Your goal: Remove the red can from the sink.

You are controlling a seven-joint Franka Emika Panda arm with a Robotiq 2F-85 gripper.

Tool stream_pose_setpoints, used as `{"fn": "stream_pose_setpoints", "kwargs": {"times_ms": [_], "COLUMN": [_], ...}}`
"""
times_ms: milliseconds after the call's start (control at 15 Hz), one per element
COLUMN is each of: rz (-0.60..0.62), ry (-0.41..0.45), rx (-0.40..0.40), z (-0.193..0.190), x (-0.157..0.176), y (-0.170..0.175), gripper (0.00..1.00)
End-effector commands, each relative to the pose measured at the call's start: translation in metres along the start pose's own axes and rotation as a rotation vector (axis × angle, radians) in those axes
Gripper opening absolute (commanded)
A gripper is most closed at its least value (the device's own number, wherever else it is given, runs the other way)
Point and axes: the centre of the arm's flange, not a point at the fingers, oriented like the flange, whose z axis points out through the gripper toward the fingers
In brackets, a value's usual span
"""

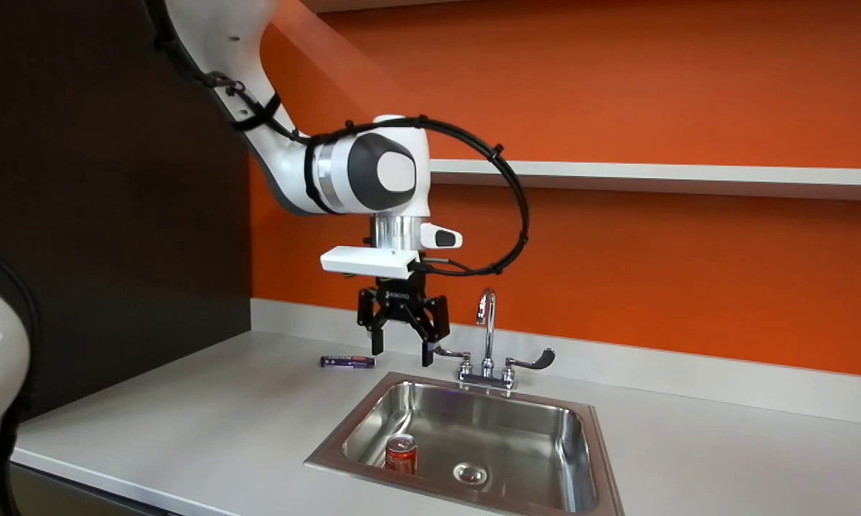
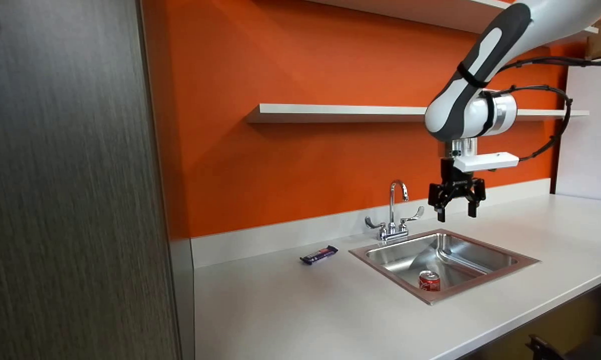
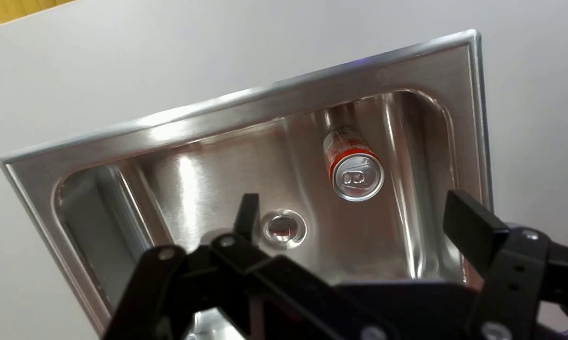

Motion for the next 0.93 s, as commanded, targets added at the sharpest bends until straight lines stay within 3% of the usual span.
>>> {"fn": "stream_pose_setpoints", "kwargs": {"times_ms": [0, 467, 867], "rz": [-0.003, 0.019, 0.007], "ry": [-0.003, -0.021, -0.025], "rx": [-0.002, -0.023, -0.033], "z": [0.033, 0.101, 0.147], "x": [0.011, 0.013, 0.021], "y": [0.011, 0.026, 0.018], "gripper": [1.00, 1.00, 1.00]}}
